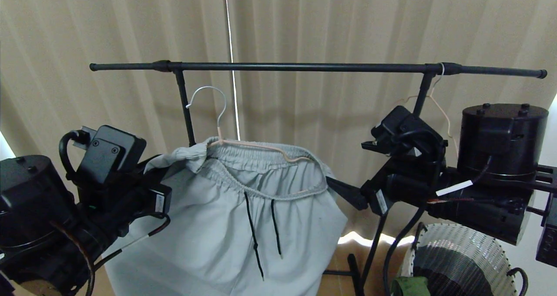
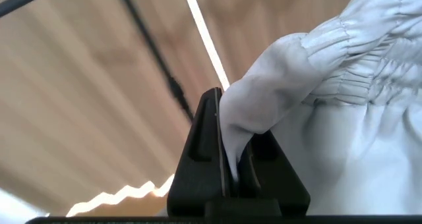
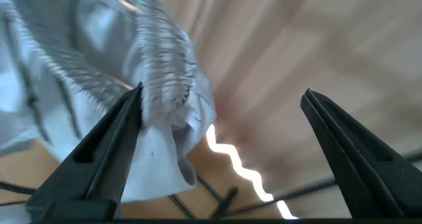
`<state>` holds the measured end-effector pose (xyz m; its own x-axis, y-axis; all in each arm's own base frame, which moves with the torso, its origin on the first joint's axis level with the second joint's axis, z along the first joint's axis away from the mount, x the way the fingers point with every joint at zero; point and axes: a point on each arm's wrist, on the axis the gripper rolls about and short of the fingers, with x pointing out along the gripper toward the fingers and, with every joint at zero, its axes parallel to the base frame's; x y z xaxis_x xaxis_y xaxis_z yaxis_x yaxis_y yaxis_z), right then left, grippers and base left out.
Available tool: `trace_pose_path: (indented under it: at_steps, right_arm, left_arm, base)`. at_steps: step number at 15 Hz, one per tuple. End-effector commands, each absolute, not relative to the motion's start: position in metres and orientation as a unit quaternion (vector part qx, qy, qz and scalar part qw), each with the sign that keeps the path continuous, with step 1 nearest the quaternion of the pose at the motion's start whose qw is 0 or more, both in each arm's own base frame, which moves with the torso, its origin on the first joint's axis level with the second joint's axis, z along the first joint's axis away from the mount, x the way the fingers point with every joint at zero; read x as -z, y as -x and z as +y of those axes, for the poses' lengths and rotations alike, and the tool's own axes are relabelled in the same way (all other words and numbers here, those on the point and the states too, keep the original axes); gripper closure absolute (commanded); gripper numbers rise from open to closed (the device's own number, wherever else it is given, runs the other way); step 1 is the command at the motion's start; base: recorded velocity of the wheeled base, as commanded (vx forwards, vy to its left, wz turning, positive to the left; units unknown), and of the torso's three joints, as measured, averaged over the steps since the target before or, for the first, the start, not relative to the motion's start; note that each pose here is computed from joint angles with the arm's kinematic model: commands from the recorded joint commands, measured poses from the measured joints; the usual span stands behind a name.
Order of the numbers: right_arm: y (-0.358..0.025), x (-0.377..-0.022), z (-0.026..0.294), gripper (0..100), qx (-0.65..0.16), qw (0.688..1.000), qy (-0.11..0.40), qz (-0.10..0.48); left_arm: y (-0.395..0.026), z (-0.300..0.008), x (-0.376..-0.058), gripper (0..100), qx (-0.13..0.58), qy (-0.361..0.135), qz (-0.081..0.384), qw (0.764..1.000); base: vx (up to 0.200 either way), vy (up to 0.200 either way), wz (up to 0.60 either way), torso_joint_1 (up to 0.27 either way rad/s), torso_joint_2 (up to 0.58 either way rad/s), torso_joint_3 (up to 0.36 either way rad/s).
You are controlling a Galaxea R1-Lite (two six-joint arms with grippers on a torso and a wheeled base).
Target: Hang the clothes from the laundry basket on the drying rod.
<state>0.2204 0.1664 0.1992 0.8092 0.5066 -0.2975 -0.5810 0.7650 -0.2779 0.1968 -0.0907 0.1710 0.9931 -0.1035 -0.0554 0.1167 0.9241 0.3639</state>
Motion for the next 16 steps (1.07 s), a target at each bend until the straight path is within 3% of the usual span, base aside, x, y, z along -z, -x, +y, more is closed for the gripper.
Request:
trace_pose_path:
  at_steps: [1, 16]
  right_arm:
    - [-0.223, -0.203, 0.171, 0, -0.299, 0.934, 0.174, 0.082]
    - [-0.259, -0.192, 0.229, 0, -0.319, 0.917, 0.238, 0.029]
  left_arm:
    - [-0.203, -0.095, -0.169, 100, 0.045, -0.183, 0.024, 0.982]
    - [-0.187, -0.120, -0.170, 100, 0.114, -0.179, 0.000, 0.977]
  base:
    - [0.000, 0.000, 0.00, 0.000, 0.00, 0.000]
    - [0.000, 0.000, 0.00, 0.000, 0.00, 0.000]
